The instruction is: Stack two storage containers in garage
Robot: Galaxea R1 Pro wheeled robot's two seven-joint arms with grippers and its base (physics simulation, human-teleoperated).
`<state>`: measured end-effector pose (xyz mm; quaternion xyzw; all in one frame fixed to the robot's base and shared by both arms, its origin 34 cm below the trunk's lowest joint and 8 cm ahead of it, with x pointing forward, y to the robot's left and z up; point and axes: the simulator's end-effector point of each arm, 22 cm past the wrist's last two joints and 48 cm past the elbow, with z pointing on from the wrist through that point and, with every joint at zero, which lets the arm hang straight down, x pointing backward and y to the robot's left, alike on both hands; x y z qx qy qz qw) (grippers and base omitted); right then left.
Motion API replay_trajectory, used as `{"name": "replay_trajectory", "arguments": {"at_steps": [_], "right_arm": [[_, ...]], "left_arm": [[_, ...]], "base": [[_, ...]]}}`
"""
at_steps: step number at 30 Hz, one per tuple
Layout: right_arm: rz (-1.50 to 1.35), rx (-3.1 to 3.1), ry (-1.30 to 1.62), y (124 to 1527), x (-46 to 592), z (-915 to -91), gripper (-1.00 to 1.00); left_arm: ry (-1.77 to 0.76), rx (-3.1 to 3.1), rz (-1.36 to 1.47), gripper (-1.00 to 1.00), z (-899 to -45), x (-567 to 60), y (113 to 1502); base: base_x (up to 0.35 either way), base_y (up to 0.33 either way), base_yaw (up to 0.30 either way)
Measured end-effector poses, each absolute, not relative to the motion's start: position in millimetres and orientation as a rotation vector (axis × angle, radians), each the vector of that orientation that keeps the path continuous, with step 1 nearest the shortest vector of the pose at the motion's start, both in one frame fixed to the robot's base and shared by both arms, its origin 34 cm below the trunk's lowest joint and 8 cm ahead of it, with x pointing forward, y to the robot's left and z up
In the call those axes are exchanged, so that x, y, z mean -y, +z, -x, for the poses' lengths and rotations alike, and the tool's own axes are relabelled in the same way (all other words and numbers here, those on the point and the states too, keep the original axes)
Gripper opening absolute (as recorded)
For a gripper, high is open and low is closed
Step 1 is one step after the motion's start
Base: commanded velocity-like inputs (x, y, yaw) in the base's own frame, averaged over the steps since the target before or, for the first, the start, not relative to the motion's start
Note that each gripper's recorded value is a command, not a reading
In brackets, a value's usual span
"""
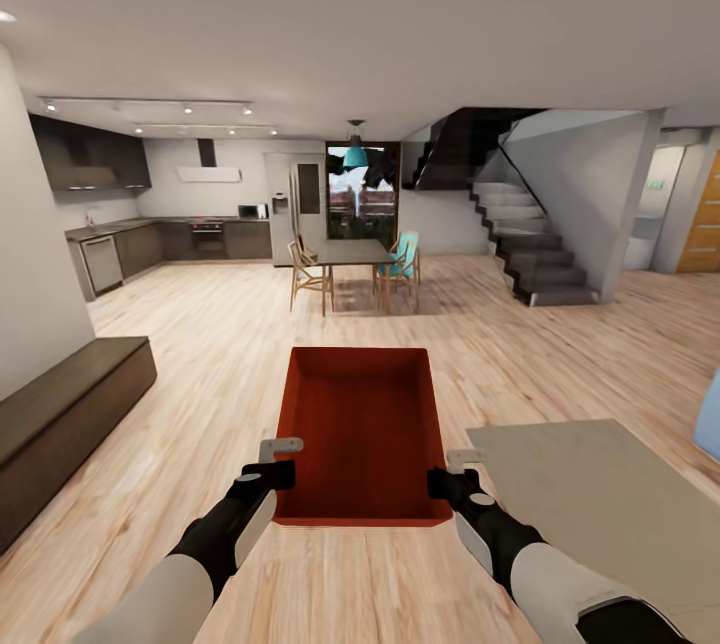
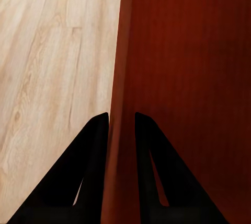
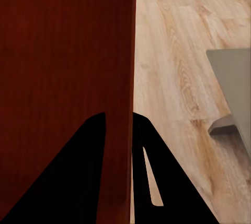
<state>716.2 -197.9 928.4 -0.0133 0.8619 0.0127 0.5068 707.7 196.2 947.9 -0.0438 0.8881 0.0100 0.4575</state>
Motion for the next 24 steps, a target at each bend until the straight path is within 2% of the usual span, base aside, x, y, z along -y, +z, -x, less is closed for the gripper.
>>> {"name": "replay_trajectory", "arguments": {"at_steps": [24], "right_arm": [[0.027,-2.076,0.034,927.9,197.8,-715.7,-1.0]], "left_arm": [[0.024,-2.189,0.102,-1.0,-707.7,-196.2,947.8]], "base": [[0.322,0.0,0.0]]}}
